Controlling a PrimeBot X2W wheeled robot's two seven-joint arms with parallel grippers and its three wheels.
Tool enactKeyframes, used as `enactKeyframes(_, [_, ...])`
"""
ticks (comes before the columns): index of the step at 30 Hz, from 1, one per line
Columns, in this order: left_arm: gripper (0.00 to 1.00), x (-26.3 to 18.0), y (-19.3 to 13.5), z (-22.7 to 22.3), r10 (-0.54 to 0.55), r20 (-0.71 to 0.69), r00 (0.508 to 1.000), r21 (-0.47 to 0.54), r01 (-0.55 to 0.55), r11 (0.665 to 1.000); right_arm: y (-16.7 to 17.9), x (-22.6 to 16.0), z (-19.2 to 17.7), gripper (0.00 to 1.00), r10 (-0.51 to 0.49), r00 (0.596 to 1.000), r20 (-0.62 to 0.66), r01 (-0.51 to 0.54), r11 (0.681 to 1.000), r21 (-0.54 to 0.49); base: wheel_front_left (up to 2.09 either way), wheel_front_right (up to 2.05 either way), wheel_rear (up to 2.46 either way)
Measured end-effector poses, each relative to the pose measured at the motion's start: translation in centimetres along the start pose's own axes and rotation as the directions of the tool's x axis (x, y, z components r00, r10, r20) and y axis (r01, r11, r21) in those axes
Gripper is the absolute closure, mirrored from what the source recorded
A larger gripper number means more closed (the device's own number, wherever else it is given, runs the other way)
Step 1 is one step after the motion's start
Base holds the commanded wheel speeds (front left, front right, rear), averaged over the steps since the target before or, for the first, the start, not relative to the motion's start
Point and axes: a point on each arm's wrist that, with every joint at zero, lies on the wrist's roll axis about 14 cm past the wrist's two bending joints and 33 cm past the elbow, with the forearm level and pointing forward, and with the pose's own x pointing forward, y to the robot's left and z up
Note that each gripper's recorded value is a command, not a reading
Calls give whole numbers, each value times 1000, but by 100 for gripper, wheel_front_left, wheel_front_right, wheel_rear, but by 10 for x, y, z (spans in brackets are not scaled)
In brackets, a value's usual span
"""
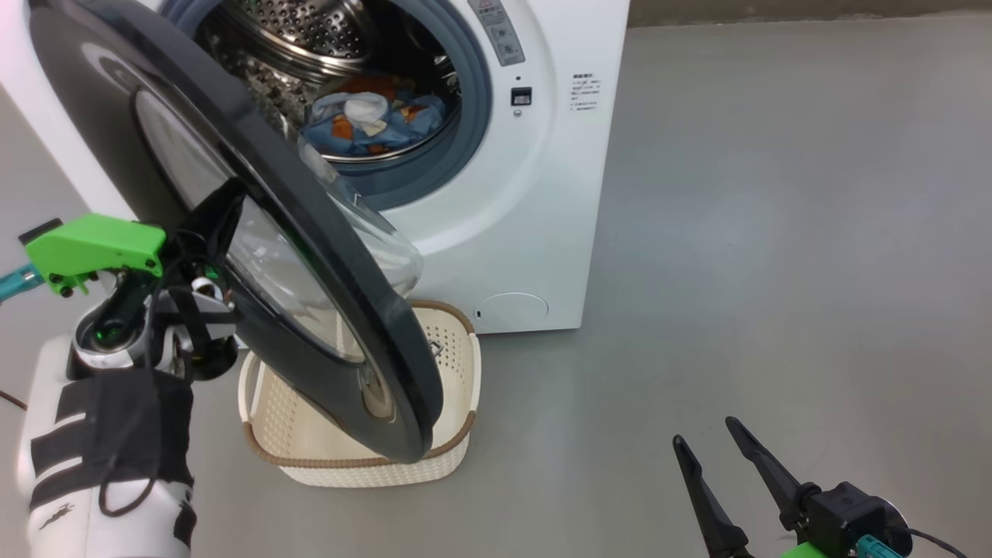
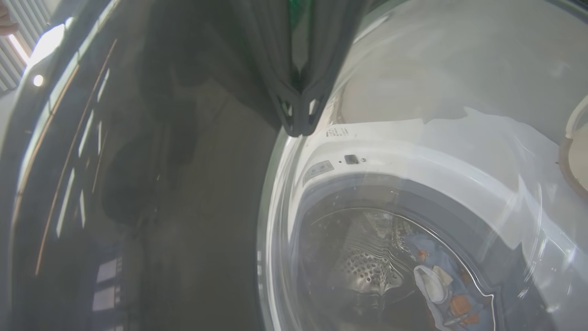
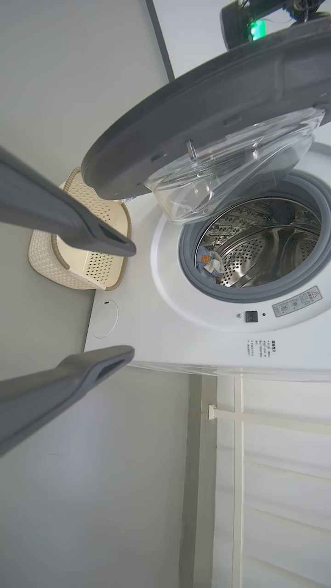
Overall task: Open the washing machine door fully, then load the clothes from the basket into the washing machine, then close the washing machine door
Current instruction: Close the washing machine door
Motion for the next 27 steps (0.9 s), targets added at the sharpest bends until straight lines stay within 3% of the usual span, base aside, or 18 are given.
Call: enactKeyframes(27, [100, 27, -5, -14, -4, 112, 994, 2, 4, 1000, -10, -14, 4, 0, -30, 1000, 7, 30, 999, -20, 0, 0, 0])
